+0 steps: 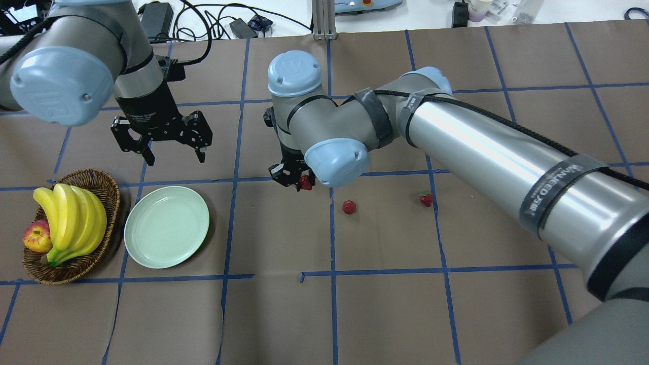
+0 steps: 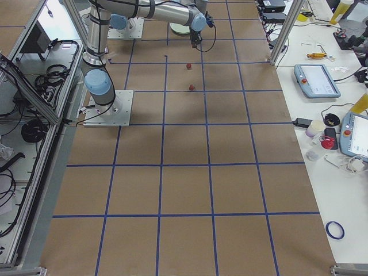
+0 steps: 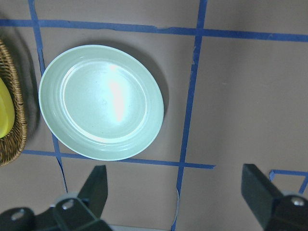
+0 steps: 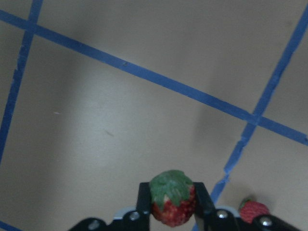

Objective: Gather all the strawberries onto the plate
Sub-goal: 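Carry the strawberry toward the plate with the right gripper and release it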

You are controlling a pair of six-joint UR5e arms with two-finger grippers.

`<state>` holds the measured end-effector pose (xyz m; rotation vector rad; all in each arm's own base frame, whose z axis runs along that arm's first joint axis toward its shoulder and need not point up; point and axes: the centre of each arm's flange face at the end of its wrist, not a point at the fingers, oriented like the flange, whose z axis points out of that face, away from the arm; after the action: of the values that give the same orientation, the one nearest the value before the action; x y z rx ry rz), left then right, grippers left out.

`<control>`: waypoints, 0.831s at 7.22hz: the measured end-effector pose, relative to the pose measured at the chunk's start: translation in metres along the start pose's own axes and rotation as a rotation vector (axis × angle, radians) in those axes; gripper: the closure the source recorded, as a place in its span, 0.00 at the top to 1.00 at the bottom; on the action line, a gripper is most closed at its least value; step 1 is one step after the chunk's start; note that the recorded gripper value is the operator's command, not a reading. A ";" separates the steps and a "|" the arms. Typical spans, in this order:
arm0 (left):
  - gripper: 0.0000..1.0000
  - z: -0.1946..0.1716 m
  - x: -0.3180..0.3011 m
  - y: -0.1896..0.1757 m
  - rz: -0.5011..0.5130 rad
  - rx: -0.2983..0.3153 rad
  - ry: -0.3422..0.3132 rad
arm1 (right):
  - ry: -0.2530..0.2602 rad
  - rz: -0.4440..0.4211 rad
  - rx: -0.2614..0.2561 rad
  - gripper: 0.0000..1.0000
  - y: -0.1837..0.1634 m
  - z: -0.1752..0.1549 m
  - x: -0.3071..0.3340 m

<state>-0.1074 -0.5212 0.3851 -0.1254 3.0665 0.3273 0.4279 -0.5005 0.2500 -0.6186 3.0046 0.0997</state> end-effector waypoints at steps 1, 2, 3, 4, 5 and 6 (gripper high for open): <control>1.00 0.002 0.000 0.000 0.000 -0.004 0.000 | -0.010 -0.007 -0.010 0.29 -0.003 0.020 -0.010; 1.00 0.004 -0.001 0.000 -0.001 -0.008 0.000 | -0.017 -0.012 -0.023 0.61 -0.005 0.036 -0.014; 1.00 0.006 -0.001 0.000 0.000 -0.012 0.000 | -0.028 -0.015 -0.036 0.62 -0.005 0.046 -0.017; 1.00 0.007 -0.001 0.001 0.000 -0.014 0.000 | -0.038 -0.018 -0.045 0.66 -0.005 0.052 -0.019; 1.00 0.007 -0.001 0.001 0.000 -0.015 -0.001 | -0.043 -0.019 -0.049 0.80 -0.004 0.054 -0.019; 1.00 0.007 -0.001 0.001 0.000 -0.015 -0.001 | -0.043 -0.021 -0.045 1.00 -0.004 0.051 -0.020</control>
<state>-0.1065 -0.5189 0.3782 -0.1252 3.0634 0.3504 0.4508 -0.4926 0.2005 -0.6435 2.9614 0.1772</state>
